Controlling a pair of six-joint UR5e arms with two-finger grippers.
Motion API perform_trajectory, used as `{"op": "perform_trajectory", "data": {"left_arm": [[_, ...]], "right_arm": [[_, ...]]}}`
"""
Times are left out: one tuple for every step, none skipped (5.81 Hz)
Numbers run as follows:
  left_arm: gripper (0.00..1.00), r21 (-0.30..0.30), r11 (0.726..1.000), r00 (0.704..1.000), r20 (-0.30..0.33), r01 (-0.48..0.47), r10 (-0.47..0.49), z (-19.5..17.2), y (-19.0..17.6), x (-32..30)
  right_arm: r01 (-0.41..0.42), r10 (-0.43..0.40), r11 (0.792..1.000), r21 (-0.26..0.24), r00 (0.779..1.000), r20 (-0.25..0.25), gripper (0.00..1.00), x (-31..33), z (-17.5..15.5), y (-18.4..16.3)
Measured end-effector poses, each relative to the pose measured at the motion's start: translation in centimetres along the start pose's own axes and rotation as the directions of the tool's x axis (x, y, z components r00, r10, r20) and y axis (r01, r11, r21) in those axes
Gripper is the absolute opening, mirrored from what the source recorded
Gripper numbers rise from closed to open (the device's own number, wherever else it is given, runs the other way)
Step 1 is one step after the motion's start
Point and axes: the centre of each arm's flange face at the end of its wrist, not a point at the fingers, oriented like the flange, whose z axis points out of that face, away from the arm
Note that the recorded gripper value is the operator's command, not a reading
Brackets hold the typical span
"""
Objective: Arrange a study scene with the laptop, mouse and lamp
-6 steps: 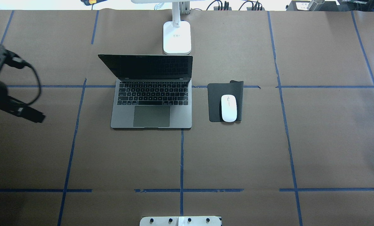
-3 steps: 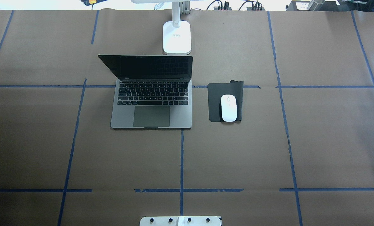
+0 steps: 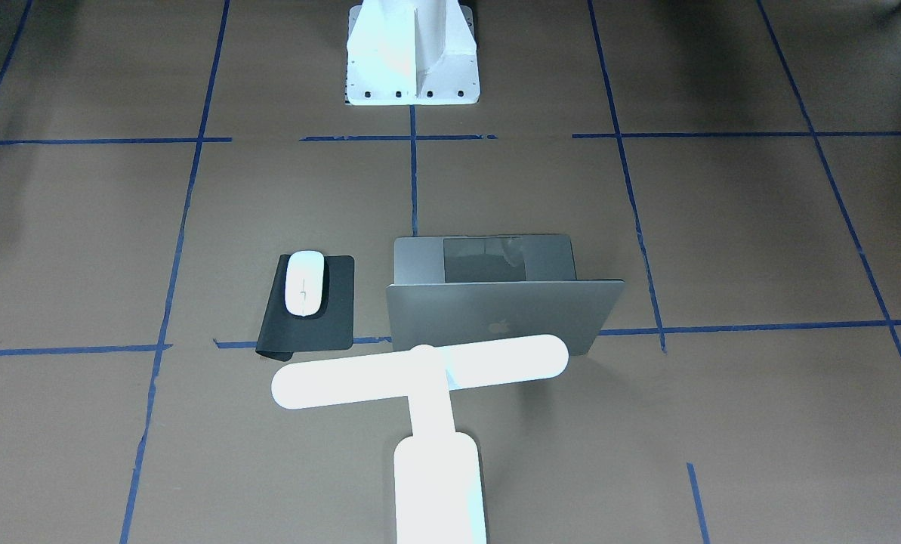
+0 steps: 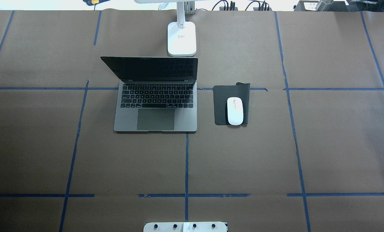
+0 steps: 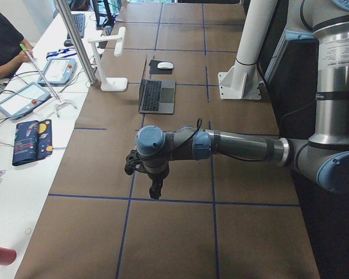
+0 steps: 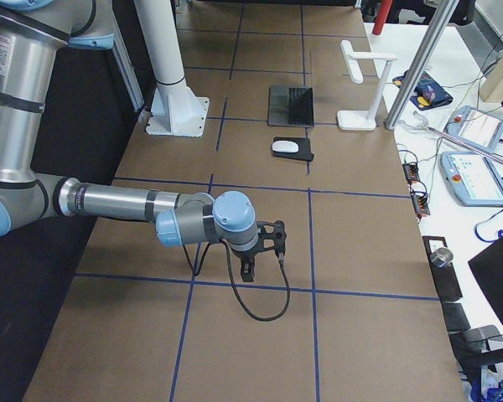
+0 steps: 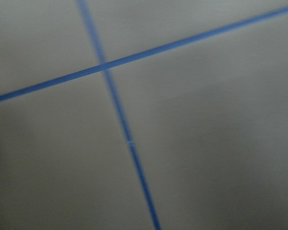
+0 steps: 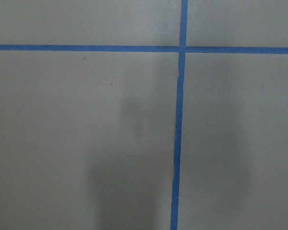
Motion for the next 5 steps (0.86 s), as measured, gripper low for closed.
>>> {"op": "perform_trajectory", "data": {"left_arm": [[1.0, -0.01, 0.999, 0.999, -0.001, 0.051, -0.051, 0.6, 1.0, -0.9], [1.0, -0.017, 0.997, 0.997, 0.0, 0.074, -0.074, 0.9, 1.4, -1.4], [1.0, -0.021, 0.996, 0.997, 0.001, 0.083, -0.083, 1.0, 1.5, -1.5], [1.0, -0.023, 0.996, 0.996, 0.001, 0.086, -0.086, 1.1, 1.6, -1.5], [1.0, -0.023, 0.996, 0.997, 0.001, 0.083, -0.083, 1.1, 1.6, -1.5]], "right_arm": [[0.004, -0.004, 1.0, -0.006, 1.0, 0.005, 1.0, -0.3, 0.1, 0.2], [0.004, -0.004, 1.0, -0.025, 1.0, 0.007, 1.0, -1.1, 0.0, 0.2], [0.002, -0.002, 0.998, -0.059, 1.0, 0.003, 1.0, -2.8, -0.4, 0.0], [0.035, -0.035, 0.995, -0.094, 0.999, -0.005, 1.0, -3.9, -1.0, 0.2], [0.079, -0.081, 0.99, -0.119, 0.997, -0.012, 1.0, -3.8, -1.1, 0.5]]}}
